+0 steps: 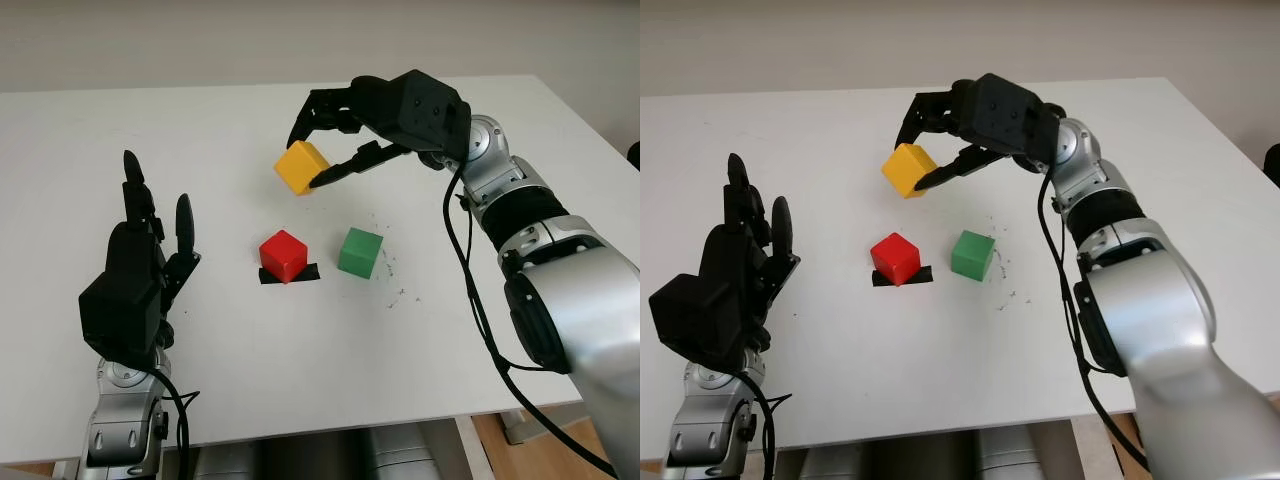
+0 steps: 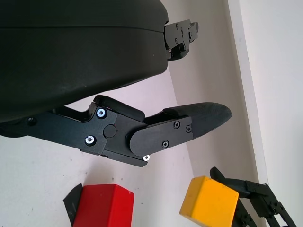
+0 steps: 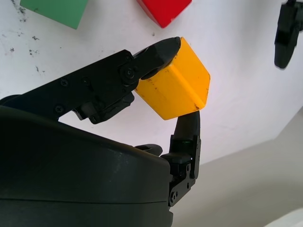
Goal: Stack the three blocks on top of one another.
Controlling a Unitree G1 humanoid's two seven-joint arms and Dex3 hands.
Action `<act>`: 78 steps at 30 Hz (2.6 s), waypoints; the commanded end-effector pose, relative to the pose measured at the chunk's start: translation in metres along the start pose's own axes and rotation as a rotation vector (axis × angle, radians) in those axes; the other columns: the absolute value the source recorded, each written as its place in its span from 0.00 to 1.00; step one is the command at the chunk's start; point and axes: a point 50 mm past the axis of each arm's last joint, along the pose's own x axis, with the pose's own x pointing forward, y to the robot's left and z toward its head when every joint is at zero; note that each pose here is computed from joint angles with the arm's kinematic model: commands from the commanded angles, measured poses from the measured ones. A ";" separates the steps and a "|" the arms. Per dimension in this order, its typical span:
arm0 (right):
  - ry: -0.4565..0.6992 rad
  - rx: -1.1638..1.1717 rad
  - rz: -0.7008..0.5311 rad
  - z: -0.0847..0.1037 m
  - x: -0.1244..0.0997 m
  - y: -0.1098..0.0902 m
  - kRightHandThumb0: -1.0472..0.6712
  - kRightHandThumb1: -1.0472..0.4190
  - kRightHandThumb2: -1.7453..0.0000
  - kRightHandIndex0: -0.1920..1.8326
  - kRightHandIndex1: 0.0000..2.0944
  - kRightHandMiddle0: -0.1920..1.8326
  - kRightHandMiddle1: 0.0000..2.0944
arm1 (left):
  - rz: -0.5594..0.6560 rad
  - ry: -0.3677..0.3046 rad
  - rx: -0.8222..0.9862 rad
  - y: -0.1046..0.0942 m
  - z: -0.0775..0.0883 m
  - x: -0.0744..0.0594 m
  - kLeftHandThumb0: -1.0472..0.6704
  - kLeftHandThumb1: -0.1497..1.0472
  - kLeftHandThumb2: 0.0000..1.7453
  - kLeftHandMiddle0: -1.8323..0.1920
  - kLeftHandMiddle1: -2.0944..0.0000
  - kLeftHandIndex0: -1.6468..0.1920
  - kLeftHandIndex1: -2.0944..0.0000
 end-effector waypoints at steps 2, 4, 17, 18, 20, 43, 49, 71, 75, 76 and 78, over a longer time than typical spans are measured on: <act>-0.056 -0.079 0.037 0.011 0.003 0.002 0.39 0.08 0.97 0.25 0.02 0.27 0.72 | 0.009 -0.018 -0.002 0.002 0.003 0.002 0.20 1.00 0.37 1.00 1.00 1.00 1.00; -0.069 -0.112 0.061 0.014 0.005 0.006 0.40 0.09 0.97 0.25 0.02 0.28 0.73 | 0.011 -0.016 -0.009 0.002 0.003 0.002 0.20 1.00 0.37 1.00 1.00 1.00 1.00; -0.199 -0.417 0.183 0.044 0.011 0.014 0.42 0.07 0.97 0.24 0.02 0.28 0.71 | -0.008 -0.015 -0.026 0.002 0.006 0.006 0.17 1.00 0.39 1.00 1.00 1.00 1.00; -0.209 -0.450 0.187 0.047 0.011 0.015 0.42 0.07 0.96 0.24 0.02 0.28 0.71 | -0.009 -0.015 -0.029 0.001 0.006 0.007 0.17 1.00 0.39 1.00 1.00 1.00 1.00; -0.231 -0.502 0.191 0.051 0.012 0.016 0.41 0.07 0.97 0.25 0.02 0.28 0.70 | -0.009 -0.017 -0.032 0.001 0.006 0.007 0.18 1.00 0.39 1.00 1.00 1.00 1.00; -0.204 -0.708 0.246 0.058 0.023 0.028 0.39 0.04 0.97 0.24 0.02 0.25 0.72 | 0.001 -0.009 -0.042 -0.004 0.003 0.006 0.17 1.00 0.38 1.00 1.00 1.00 1.00; -0.216 -0.752 0.228 0.059 0.025 0.031 0.40 0.05 0.97 0.25 0.03 0.26 0.72 | 0.002 -0.004 -0.040 -0.005 0.003 0.004 0.17 1.00 0.38 1.00 1.00 1.00 1.00; -0.245 -0.787 0.226 0.063 0.029 0.039 0.39 0.05 0.97 0.25 0.03 0.26 0.68 | 0.008 -0.006 -0.050 -0.008 0.002 0.002 0.18 1.00 0.38 1.00 1.00 1.00 1.00; -0.242 -0.772 0.237 0.063 0.029 0.039 0.39 0.04 0.97 0.25 0.03 0.26 0.68 | 0.012 -0.004 -0.052 -0.008 0.001 0.003 0.18 1.00 0.38 1.00 1.00 1.00 1.00; -0.245 -0.769 0.239 0.063 0.029 0.039 0.39 0.04 0.97 0.25 0.03 0.26 0.68 | 0.013 -0.005 -0.052 -0.008 0.001 0.003 0.18 1.00 0.38 1.00 1.00 1.00 1.00; -0.249 -0.767 0.245 0.063 0.029 0.040 0.40 0.04 0.97 0.25 0.03 0.27 0.68 | 0.012 -0.009 -0.049 -0.009 0.002 0.003 0.18 1.00 0.38 1.00 1.00 1.00 1.00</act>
